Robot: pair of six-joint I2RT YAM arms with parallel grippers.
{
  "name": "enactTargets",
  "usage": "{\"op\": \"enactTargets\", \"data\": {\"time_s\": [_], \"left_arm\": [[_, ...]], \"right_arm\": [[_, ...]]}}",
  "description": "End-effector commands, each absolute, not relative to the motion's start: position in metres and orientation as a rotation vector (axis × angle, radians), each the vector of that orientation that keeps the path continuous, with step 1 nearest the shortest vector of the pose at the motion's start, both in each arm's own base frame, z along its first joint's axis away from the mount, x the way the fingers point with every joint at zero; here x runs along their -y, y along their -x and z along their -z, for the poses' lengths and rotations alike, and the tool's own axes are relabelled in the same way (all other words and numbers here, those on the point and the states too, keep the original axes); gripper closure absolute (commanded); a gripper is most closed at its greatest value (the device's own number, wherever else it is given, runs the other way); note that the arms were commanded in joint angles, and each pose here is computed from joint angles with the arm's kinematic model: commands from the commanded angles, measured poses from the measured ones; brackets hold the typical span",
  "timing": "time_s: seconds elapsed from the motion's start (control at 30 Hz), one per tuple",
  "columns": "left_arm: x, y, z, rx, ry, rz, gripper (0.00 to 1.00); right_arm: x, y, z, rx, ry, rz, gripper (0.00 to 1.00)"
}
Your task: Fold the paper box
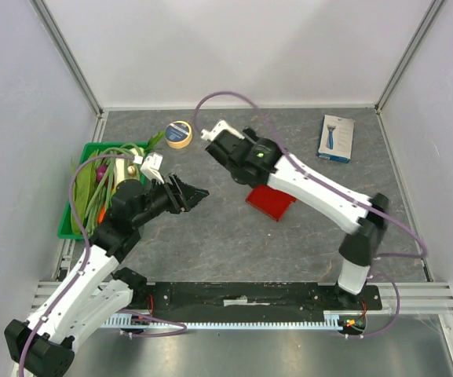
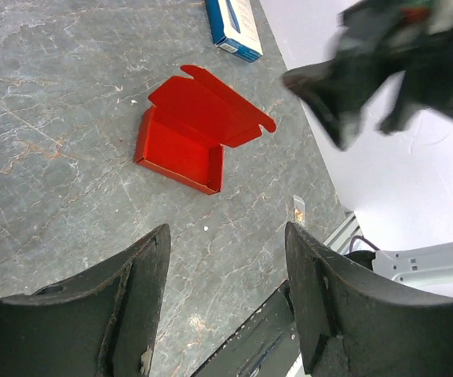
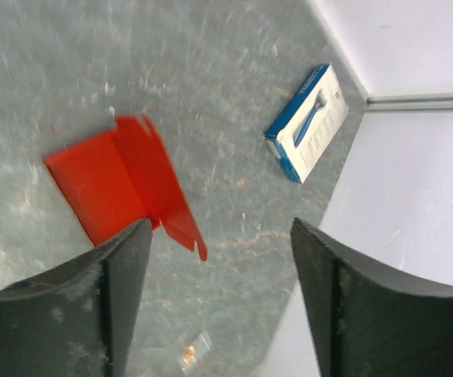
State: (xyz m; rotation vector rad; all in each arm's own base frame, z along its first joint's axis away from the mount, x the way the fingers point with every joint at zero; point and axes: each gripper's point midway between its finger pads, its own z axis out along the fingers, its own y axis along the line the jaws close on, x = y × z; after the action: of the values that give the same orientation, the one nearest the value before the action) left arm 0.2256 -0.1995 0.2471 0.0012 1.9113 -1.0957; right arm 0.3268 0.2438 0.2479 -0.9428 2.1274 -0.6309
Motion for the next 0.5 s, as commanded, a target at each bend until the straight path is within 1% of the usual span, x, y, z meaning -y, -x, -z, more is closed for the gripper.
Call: {"op": "enactTargets", "data": {"time_s": [0.0,0.1,0.2,0.23,0.3,0.33,0.47], "left_arm": [[0.2,-0.23,-0.266,-1.88,-0.025,1.085,0.34],[0.2,-0.234,-0.259,-1.91,-0.018,1.068,0.33],[0.2,-0.237,-0.252,-1.955,0.009,1.058,0.31],[0.201,-0.238,-0.253,-1.96,0.013,1.061,0.3],[0.203,-0.24,-0.252,-1.975,0.019,1.061,0.3],[0.203,-0.241,-0.254,-1.972,0.019,1.058,0.29],[0.206,-0.246,-0.257,-1.949,0.001,1.066,0.25]], "right_arm": [[-0.221,-0.32,-0.339,-1.932,0.519,0.367,0.15],[-0.186,-0.312,-0.352,-1.881,0.355,0.312,0.07],[-0.142,-0.316,-0.346,-1.892,0.215,0.312,0.03],[-0.117,-0.323,-0.341,-1.91,0.152,0.344,0.02],[-0.092,-0.321,-0.33,-1.933,0.104,0.341,0.02],[-0.07,-0.322,-0.326,-1.946,0.051,0.372,0.03],[-0.022,-0.309,-0.3,-1.998,-0.044,0.422,0.03]]}}
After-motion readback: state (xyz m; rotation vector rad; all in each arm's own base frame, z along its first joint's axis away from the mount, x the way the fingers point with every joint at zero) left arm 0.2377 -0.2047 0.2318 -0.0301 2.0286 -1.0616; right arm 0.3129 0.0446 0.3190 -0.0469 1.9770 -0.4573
